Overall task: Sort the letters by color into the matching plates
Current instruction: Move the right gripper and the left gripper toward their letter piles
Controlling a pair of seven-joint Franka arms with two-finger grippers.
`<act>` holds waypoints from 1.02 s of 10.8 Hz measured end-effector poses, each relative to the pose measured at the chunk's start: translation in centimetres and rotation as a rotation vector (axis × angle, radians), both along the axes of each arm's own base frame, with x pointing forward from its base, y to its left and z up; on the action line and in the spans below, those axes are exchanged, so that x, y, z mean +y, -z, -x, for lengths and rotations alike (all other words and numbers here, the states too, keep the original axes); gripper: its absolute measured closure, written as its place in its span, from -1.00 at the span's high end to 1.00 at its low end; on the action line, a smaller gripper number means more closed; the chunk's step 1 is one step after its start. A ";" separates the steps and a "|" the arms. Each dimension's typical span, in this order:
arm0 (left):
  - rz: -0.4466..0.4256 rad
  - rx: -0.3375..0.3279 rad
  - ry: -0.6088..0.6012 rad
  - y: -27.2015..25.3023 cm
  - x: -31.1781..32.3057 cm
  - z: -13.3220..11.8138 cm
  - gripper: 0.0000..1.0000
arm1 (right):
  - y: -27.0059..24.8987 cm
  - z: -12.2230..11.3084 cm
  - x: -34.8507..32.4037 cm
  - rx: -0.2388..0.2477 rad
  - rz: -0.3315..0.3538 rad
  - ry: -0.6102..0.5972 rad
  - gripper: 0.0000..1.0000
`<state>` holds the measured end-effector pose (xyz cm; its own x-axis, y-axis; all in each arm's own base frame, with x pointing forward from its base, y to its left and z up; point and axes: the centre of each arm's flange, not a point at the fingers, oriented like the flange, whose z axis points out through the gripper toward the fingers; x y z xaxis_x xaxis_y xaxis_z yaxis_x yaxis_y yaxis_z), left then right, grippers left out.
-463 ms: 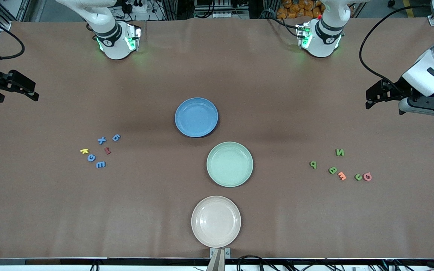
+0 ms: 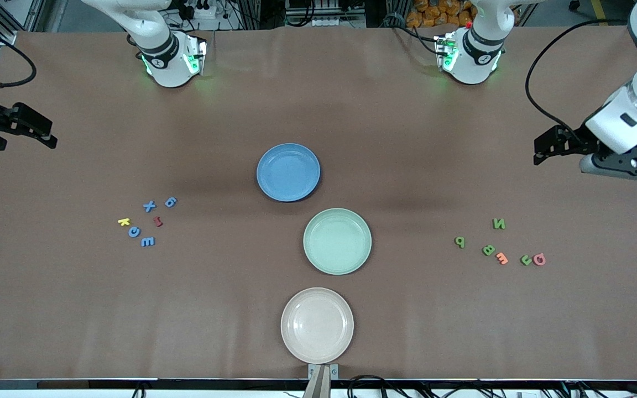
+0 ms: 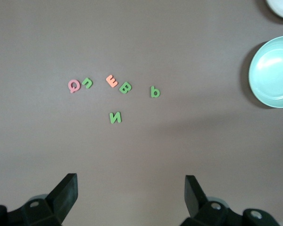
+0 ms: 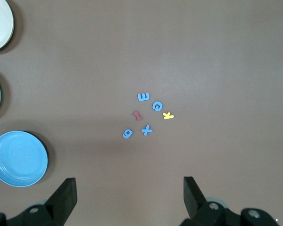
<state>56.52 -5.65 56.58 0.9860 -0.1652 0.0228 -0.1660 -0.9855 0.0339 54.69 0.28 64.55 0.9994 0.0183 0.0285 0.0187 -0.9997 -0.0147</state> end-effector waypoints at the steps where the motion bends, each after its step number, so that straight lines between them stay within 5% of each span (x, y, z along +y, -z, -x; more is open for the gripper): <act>1: 0.002 0.031 -0.015 1.7 0.9 -0.7 1.00 | 0.0 0.0 0.0 0.001 0.000 0.000 1.00; 5: -0.022 0.127 -0.208 8.1 2.0 -3.9 1.00 | 0.5 -0.1 0.0 0.010 0.000 0.000 1.00; 11: -0.008 0.053 -0.209 18.8 -0.7 -7.5 1.00 | 2.4 -0.9 0.5 0.046 -0.003 -0.010 1.00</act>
<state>64.00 -6.35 37.81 0.9986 0.0432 -0.0308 0.0441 -0.9986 0.0292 55.55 0.76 62.16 0.9994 0.0280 -0.0177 0.0277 -0.9994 -0.0184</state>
